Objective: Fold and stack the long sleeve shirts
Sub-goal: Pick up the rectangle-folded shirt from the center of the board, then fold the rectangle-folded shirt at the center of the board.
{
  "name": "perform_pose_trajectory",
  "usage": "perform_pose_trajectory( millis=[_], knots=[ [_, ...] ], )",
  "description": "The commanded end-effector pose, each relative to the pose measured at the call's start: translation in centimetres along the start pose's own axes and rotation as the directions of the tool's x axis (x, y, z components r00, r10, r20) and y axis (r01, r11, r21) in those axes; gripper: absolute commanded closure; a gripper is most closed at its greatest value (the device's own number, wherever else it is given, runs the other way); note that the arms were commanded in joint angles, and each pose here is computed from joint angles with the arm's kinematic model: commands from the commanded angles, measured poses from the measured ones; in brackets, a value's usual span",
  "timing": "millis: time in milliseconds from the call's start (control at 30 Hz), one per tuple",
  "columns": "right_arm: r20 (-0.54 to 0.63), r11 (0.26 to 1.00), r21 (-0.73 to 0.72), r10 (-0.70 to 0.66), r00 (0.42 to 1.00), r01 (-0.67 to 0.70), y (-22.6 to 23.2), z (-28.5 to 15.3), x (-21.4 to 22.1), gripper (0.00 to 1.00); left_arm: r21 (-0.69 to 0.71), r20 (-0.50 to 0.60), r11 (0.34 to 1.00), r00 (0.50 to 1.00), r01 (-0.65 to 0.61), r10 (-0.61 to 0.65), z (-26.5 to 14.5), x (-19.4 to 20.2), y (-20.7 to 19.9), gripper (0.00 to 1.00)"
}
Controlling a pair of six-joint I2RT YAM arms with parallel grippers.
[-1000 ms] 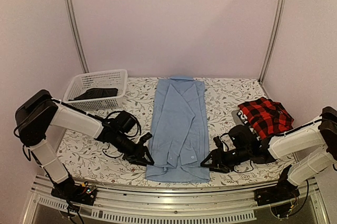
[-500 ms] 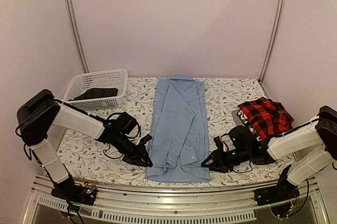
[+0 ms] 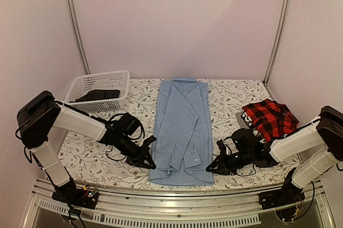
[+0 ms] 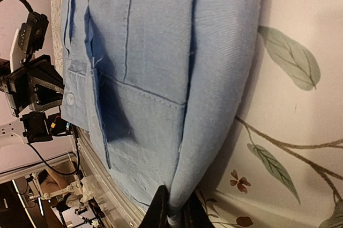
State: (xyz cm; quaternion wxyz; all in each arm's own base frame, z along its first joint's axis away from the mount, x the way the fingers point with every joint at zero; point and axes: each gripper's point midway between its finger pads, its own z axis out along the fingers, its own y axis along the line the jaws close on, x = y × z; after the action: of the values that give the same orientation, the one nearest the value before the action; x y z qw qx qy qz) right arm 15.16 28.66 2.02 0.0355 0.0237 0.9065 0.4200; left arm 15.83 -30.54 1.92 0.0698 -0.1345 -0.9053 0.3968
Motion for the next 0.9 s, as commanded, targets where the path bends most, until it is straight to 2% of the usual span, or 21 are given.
perform_pose_trajectory(
  millis=[0,67,300,533,733,867],
  knots=[
    [0.013,0.998,-0.049,-0.028,1.0,0.029,1.8,0.1,-0.9,0.95,0.04,0.019,0.996,0.997,-0.074,0.074,-0.7,-0.4,-2.2,1.0],
    [0.017,0.997,-0.061,-0.04,0.999,0.041,2.4,0.0,-1.1,1.0,0.04,0.024,0.996,0.996,-0.081,0.08,-1.0,-0.4,-2.4,1.0],
    [0.05,0.992,-0.101,-0.075,0.996,0.08,5.0,-1.2,-1.9,1.0,0.063,0.057,0.992,0.993,-0.106,0.102,-2.4,-1.0,-3.9,1.0],
    [0.134,0.982,-0.128,-0.122,0.983,0.139,8.7,-3.0,-4.2,1.0,0.125,0.145,0.985,0.984,-0.119,0.101,-5.7,-3.7,-6.2,1.0],
    [0.238,0.973,-0.136,-0.151,0.96,0.187,10.9,-4.2,-8.9,1.0,0.173,0.231,0.979,0.97,-0.113,0.071,-7.9,-8.1,-7.0,1.0],
    [0.309,0.971,-0.111,-0.167,0.936,0.21,10.9,-4.0,-13.7,1.0,0.154,0.327,0.979,0.942,-0.135,0.079,-9.5,-13.5,-6.9,1.0]
  ],
)
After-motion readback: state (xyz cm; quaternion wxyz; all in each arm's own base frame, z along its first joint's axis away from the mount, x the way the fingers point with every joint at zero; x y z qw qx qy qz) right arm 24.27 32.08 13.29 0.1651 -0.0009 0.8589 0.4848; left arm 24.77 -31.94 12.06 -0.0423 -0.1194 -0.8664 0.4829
